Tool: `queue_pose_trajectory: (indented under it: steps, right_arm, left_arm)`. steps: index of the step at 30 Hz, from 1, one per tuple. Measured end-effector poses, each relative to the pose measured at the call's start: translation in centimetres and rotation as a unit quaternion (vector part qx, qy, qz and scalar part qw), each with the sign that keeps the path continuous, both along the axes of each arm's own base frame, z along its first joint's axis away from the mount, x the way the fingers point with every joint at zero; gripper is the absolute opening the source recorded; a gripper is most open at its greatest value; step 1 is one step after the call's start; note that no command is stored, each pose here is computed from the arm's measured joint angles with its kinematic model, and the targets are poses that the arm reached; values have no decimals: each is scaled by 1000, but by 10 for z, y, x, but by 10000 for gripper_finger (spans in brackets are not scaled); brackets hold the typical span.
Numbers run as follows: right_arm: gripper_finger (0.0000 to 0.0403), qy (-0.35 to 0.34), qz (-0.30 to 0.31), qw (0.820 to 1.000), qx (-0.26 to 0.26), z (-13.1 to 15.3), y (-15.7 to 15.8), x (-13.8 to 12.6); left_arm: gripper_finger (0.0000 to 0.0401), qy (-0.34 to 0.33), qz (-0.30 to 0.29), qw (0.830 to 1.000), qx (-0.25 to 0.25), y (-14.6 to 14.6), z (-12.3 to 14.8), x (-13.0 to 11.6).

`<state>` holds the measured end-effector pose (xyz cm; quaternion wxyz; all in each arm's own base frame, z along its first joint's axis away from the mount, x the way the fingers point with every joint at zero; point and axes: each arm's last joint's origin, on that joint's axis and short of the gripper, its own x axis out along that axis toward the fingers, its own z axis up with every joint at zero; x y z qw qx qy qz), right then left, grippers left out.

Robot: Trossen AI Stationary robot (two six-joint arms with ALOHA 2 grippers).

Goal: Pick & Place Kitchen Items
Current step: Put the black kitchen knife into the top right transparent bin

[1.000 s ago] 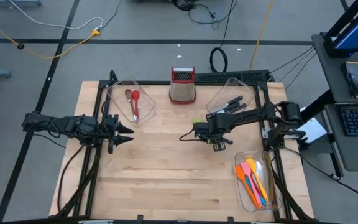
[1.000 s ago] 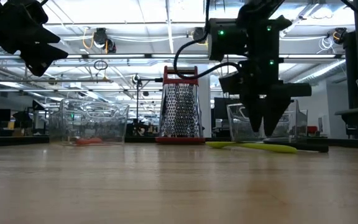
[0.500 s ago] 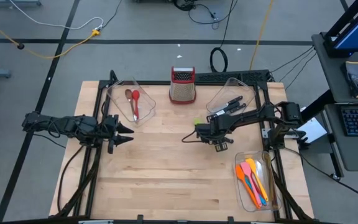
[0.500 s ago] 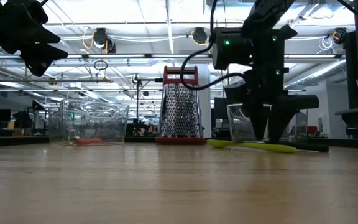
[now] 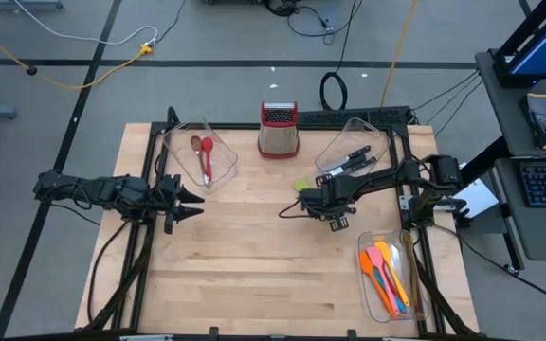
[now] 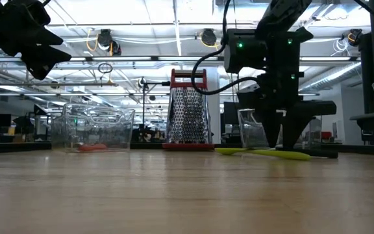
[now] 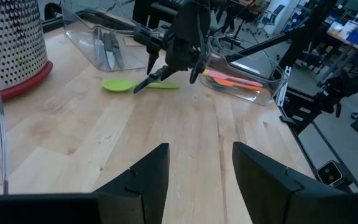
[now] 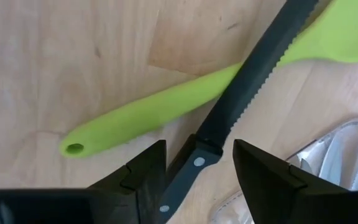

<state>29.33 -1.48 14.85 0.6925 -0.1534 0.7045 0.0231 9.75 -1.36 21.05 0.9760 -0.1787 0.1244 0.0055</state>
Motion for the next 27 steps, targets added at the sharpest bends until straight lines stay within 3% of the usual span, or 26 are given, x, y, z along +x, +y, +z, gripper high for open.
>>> queue_pose_trajectory:
  steps: [27]
  right_arm:
    - [119,27,-9,999,30,-1,2,-5]
  left_arm:
    - [177,0,0,1000,-1,0,0,0]
